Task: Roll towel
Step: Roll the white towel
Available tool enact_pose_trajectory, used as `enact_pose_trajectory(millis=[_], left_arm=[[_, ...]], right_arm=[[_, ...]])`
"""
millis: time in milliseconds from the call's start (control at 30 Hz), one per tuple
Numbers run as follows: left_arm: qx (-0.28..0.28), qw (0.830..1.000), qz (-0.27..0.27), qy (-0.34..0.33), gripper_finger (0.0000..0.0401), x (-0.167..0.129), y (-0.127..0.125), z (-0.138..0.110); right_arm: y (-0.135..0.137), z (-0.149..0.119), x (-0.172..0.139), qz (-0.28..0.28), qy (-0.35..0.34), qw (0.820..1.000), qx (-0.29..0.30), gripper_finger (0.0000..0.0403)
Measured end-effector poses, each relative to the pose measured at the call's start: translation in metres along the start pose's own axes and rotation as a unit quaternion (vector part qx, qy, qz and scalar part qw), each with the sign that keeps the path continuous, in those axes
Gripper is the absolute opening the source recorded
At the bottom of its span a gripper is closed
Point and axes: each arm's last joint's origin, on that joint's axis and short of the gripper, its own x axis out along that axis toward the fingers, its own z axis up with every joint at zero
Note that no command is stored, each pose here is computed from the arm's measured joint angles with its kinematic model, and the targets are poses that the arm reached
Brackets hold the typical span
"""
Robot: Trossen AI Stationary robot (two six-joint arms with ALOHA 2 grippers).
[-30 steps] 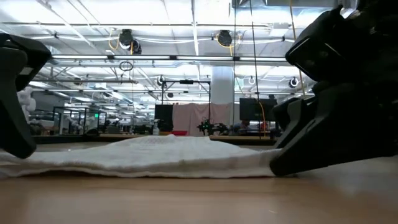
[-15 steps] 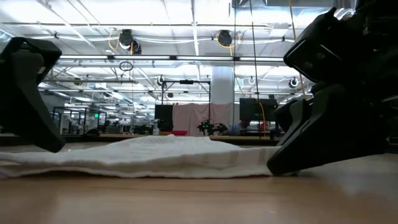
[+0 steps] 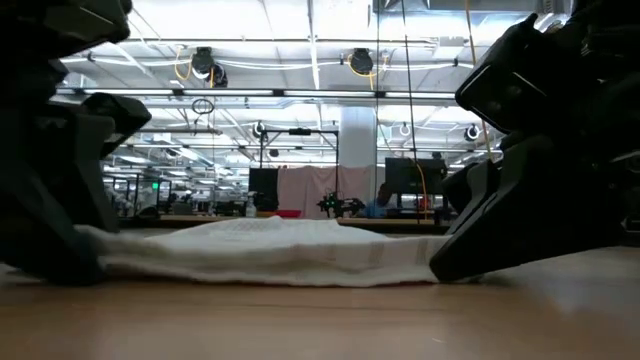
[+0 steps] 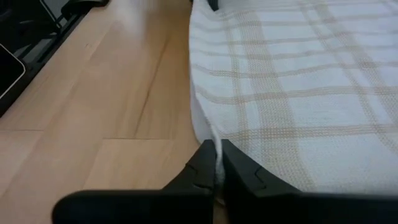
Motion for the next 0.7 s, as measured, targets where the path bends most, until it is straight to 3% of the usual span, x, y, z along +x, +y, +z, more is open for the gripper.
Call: enact_pose_trajectory(millis=[100, 300, 467, 700], left_arm=[[-0.001, 1.000, -0.003, 0.002, 0.0014, 0.001, 0.001, 0.000], [-0.016, 1.000, -0.020, -0.014, 0.0010, -0.007, 0.002, 0.006], [-0.050, 0.997, -0.053, -0.013, 0.0006, -0.022, 0.007, 0.012], [-0.105, 0.991, -0.087, 0.001, 0.0005, -0.021, 0.013, 0.019]], right_arm=[[0.000, 0.000, 0.000, 0.002, -0.001, 1.000, 0.001, 0.0006], [0.005, 0.007, -0.009, 0.020, 0.003, 0.999, -0.028, 0.0019], [0.023, 0.018, -0.029, 0.044, -0.015, 0.993, -0.109, 0.0072], [0.047, 0.001, -0.045, -0.002, -0.023, 0.975, -0.220, 0.0160]])
